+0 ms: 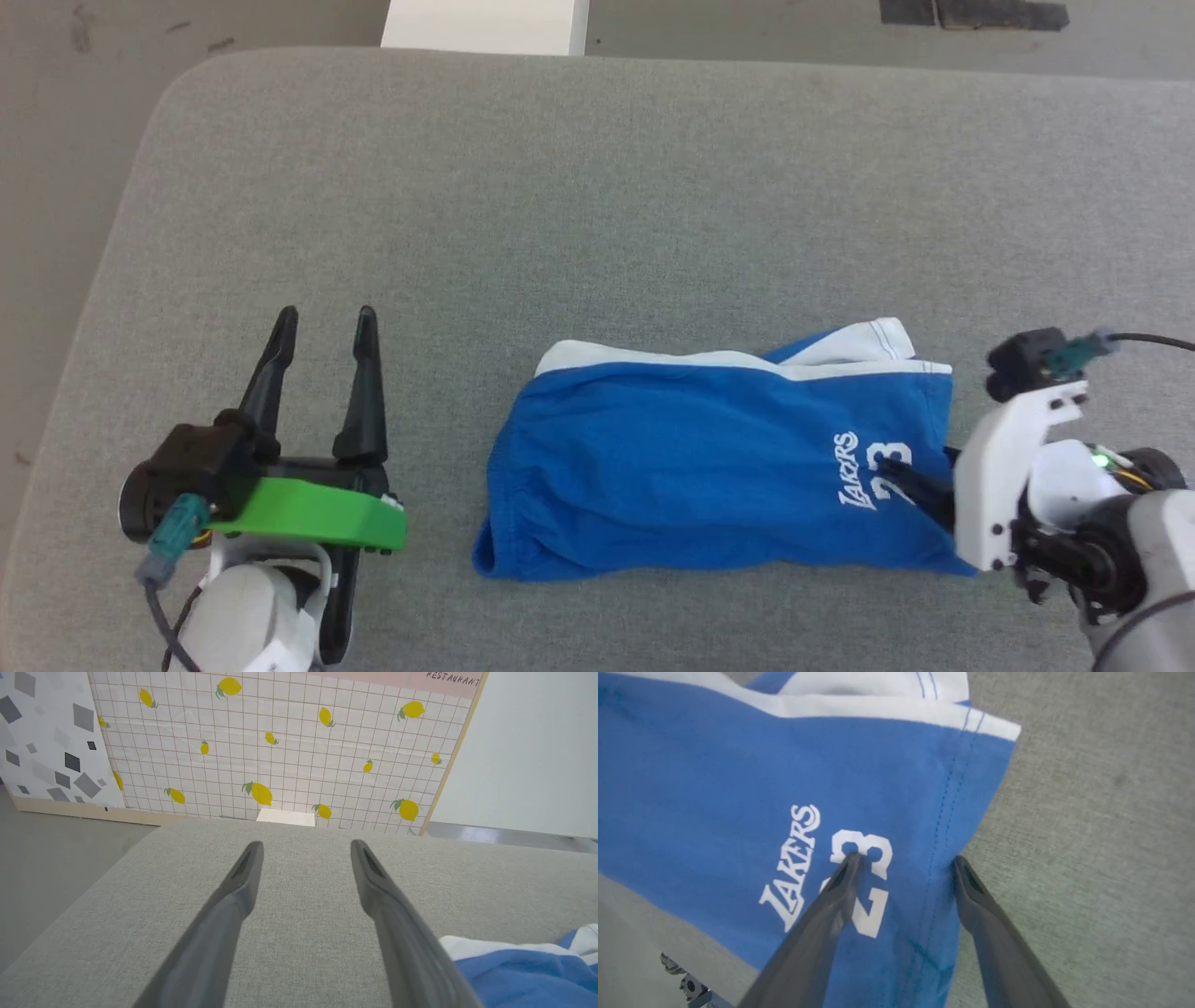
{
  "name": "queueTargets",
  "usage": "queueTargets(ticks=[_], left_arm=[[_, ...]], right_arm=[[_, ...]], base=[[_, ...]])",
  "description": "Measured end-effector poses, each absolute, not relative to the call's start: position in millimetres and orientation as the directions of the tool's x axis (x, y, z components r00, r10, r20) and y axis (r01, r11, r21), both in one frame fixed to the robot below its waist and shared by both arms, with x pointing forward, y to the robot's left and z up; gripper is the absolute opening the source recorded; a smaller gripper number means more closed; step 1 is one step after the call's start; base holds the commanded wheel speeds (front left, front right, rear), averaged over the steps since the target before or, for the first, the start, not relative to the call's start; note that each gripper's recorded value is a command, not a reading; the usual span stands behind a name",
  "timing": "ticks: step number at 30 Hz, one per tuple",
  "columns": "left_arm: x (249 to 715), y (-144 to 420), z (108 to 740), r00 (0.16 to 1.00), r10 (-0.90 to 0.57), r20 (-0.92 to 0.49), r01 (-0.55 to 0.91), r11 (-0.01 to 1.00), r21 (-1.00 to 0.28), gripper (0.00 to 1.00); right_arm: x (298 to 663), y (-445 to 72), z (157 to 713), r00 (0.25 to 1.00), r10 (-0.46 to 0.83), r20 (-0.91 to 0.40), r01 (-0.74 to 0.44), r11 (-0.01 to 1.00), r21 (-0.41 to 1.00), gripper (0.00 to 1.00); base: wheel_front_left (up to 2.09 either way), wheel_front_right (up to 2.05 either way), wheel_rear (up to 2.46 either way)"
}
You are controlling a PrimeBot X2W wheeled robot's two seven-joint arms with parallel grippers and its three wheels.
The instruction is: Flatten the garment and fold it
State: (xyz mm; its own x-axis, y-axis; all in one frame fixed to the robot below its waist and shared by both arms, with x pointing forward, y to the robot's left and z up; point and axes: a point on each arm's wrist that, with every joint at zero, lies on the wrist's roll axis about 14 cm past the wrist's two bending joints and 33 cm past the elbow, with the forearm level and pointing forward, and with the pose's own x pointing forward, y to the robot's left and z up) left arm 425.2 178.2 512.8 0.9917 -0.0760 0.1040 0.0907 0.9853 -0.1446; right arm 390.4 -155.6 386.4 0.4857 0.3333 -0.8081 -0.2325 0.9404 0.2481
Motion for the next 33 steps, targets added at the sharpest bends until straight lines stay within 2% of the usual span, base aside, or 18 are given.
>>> queueTargets(ticks=[10, 11, 12, 13, 22, 33], left_arm=[[427, 173, 505, 0.994, -0.065, 0.091, 0.078, 0.985, -0.151, 1.00], [428, 173, 505, 0.994, -0.062, 0.091, 0.076, 0.985, -0.155, 1.00], [428, 173, 505, 0.994, -0.060, 0.092, 0.074, 0.985, -0.157, 1.00], [428, 173, 505, 0.994, -0.058, 0.093, 0.072, 0.985, -0.159, 1.00], [428, 168, 513, 0.991, -0.062, 0.122, 0.082, 0.983, -0.164, 1.00], [426, 161, 521, 0.986, -0.079, 0.145, 0.104, 0.979, -0.173, 1.00]], right_arm=[[399, -129, 379, 0.445, 0.390, -0.806, -0.308, 0.912, 0.271, 1.00], [400, -129, 378, 0.443, 0.388, -0.808, -0.309, 0.912, 0.268, 0.42], [401, -131, 378, 0.446, 0.385, -0.808, -0.310, 0.913, 0.264, 0.05], [402, -132, 378, 0.450, 0.383, -0.807, -0.308, 0.915, 0.262, 0.00], [408, -165, 382, 0.500, 0.323, -0.804, -0.229, 0.944, 0.236, 0.00], [393, -272, 390, 0.514, 0.049, -0.856, -0.034, 0.999, 0.037, 0.00]], base=[[0.00, 0.00, 0.00], [0.00, 0.00, 0.00], [0.00, 0.00, 0.00], [0.00, 0.00, 0.00], [0.00, 0.00, 0.00], [0.00, 0.00, 0.00]])
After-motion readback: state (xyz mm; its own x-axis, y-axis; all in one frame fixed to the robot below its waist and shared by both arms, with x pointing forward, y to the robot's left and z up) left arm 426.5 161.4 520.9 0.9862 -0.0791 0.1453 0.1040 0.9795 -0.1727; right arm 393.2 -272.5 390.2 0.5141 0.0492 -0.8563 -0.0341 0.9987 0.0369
